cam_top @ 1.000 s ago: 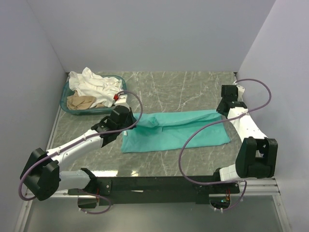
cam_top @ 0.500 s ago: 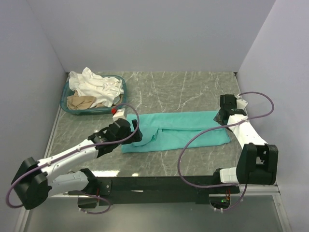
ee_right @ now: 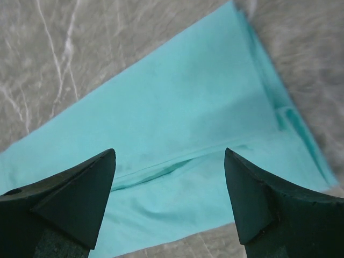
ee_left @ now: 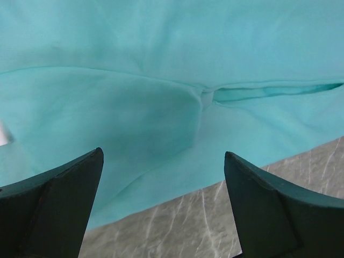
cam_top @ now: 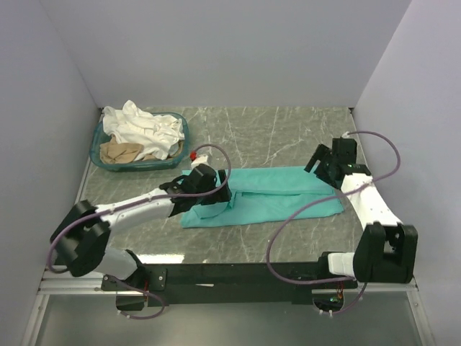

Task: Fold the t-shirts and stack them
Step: Fold the tshirt

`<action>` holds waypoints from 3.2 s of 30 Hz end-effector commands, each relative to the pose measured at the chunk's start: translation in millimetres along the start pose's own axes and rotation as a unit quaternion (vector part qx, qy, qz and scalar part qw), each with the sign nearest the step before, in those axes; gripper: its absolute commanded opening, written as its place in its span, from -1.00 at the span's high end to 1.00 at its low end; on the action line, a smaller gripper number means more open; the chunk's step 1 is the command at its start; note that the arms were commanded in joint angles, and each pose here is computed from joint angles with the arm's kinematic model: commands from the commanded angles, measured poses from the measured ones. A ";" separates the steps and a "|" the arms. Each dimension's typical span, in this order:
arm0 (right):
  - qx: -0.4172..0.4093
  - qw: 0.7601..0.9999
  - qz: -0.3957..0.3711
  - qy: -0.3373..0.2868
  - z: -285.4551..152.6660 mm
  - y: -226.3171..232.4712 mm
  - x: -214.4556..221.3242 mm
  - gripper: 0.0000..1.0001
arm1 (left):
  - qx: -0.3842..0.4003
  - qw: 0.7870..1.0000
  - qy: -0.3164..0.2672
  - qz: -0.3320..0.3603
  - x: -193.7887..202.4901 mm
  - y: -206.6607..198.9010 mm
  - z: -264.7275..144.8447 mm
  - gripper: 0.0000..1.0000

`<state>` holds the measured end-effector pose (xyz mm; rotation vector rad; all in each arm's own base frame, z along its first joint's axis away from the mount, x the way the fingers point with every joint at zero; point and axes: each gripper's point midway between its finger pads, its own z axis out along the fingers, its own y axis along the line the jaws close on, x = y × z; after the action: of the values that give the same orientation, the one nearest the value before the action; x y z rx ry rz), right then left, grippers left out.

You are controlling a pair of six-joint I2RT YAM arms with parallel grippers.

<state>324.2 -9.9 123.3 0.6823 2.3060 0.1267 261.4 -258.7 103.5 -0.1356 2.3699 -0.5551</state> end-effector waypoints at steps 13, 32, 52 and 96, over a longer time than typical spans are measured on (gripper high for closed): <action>-0.040 0.986 -0.007 0.160 82.5 30.4 45.1 -0.76 | -0.035 0.997 0.070 0.027 26.2 -1.7 81.8 -0.99; -0.157 0.953 -0.037 0.256 -46.9 54.0 259.7 -0.76 | 0.123 0.991 0.024 0.053 -123.8 -110.9 276.7 -0.99; -0.203 0.936 -0.158 0.240 -74.1 130.1 279.4 -0.77 | 0.153 0.980 -0.033 -0.120 -156.8 -115.0 309.1 -0.99; -0.077 0.981 -0.074 0.162 -104.0 5.4 230.7 -0.85 | 0.100 0.989 0.112 -0.016 126.4 -66.2 -62.2 -0.75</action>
<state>117.7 127.5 65.9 0.3277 2.6242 0.3756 127.4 -315.3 91.9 0.0692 2.5345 -0.7739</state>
